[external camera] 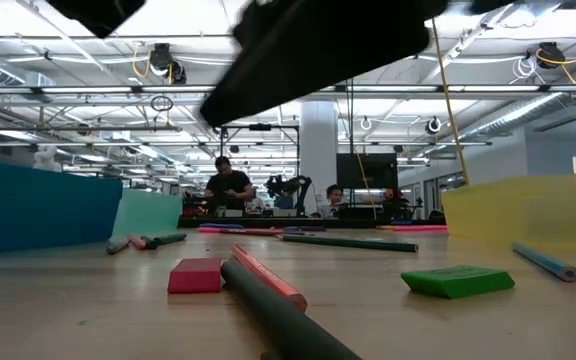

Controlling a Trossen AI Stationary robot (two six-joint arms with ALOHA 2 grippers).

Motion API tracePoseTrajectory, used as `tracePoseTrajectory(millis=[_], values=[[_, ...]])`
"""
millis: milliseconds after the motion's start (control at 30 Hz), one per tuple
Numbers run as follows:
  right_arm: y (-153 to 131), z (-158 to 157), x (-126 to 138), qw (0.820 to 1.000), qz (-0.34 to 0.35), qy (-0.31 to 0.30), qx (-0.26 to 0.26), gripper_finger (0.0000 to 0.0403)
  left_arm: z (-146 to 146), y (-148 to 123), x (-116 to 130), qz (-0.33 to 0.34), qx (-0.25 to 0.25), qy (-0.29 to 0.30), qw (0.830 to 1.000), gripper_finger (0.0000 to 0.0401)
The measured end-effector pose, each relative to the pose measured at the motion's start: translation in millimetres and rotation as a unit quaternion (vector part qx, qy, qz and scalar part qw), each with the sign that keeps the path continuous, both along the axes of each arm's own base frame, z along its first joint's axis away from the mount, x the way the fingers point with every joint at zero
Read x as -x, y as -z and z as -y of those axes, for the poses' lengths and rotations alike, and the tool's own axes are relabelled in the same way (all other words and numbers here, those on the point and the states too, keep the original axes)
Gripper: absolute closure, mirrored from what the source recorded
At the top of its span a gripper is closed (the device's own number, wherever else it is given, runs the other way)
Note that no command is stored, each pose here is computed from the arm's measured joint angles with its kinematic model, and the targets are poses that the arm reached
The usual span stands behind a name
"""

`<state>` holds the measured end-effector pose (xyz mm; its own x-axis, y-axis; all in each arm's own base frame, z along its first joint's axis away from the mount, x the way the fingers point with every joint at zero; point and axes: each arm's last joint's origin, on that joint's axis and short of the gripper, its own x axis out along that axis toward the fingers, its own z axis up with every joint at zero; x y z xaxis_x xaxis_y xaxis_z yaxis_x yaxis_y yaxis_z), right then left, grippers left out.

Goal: Sort crayons/erasers/pens/pencils in bins
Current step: Put the green eraser into the light blue bin

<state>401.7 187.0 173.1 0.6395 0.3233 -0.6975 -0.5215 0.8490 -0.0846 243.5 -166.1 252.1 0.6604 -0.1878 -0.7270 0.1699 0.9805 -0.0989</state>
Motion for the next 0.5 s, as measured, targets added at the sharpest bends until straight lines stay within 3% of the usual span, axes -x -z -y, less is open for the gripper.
tracePoseTrajectory(millis=[100,200,400,500], values=[[12,4,-22,0.999,-0.02,-0.034,0.001,0.0213,4,3,7,-0.021,0.006,-0.009,1.0,0.0247],[24,11,-24,0.995,-0.069,-0.053,0.041,0.0201,7,5,13,-0.039,0.005,-0.03,0.999,0.0247],[30,4,13,0.968,-0.222,-0.068,0.099,0.0198,13,7,21,-0.048,-0.006,-0.038,0.998,0.0247],[31,-15,30,0.959,-0.247,-0.064,0.126,0.0197,14,7,22,-0.037,-0.018,-0.044,0.998,0.0247]])
